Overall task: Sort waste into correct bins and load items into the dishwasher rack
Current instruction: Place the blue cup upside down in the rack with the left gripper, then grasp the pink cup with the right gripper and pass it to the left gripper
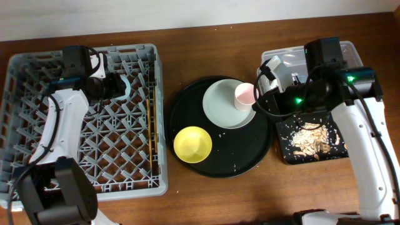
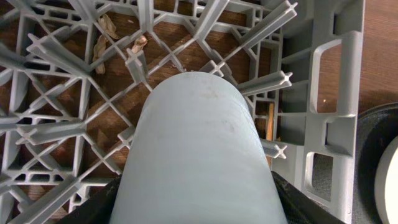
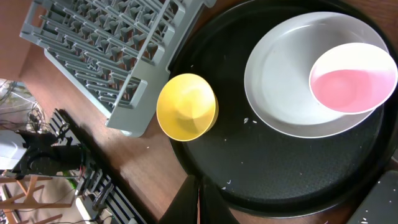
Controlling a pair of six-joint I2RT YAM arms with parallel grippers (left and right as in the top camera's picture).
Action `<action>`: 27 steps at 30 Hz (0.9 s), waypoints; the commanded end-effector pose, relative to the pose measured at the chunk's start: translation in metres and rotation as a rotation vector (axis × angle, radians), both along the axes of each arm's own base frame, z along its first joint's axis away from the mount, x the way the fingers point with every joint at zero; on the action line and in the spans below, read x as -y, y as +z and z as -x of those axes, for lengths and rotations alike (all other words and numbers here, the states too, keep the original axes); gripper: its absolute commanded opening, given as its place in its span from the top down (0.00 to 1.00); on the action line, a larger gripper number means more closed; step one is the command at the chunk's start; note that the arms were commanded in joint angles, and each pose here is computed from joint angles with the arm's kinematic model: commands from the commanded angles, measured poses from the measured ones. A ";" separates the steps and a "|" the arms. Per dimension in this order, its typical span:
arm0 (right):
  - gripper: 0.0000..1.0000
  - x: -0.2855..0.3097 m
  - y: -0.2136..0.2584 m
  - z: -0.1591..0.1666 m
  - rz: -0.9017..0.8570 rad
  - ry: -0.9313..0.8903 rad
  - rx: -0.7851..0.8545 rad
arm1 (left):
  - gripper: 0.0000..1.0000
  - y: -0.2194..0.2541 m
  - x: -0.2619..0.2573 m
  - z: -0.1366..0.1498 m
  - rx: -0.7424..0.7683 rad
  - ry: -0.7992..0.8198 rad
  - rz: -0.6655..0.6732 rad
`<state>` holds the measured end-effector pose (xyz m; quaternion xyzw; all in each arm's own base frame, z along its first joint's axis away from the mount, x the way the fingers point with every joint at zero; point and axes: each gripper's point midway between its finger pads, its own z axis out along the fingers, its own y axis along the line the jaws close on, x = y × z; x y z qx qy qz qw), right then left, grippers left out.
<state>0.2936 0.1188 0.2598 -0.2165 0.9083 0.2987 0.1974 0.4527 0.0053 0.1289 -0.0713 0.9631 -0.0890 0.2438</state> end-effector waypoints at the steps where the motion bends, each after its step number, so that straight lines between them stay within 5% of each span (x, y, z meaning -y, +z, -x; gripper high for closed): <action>1: 0.94 0.002 -0.004 0.000 0.008 -0.010 -0.014 | 0.02 -0.002 -0.002 0.000 -0.007 0.010 -0.010; 5: 0.81 0.002 -0.004 0.001 0.008 -0.010 -0.018 | 0.01 0.001 -0.002 -0.002 0.004 0.010 -0.010; 7: 0.55 0.002 -0.004 0.001 0.008 -0.010 -0.018 | 0.01 0.020 -0.001 -0.008 0.041 0.006 -0.006; 9: 0.53 0.002 -0.004 0.000 0.009 -0.009 -0.012 | 0.04 0.049 0.004 -0.007 0.097 -0.009 0.016; 12: 0.54 0.012 -0.010 -0.007 0.077 -0.035 0.006 | 0.27 0.091 0.015 0.029 0.109 -0.013 0.068; 14: 0.53 0.015 -0.015 -0.014 0.089 -0.060 -0.006 | 0.55 0.096 0.026 0.061 0.034 -0.036 0.115; 15: 0.54 0.014 -0.018 -0.019 0.087 -0.065 -0.008 | 0.57 0.091 0.027 0.072 -0.012 -0.034 0.120; 21: 0.58 -0.004 -0.104 -0.076 0.283 -0.111 -0.093 | 0.40 0.074 0.044 0.112 -0.175 -0.127 0.121; 27: 0.66 -0.012 -0.163 -0.114 0.584 -0.100 0.010 | 0.39 0.074 0.067 0.116 -0.174 -0.220 0.097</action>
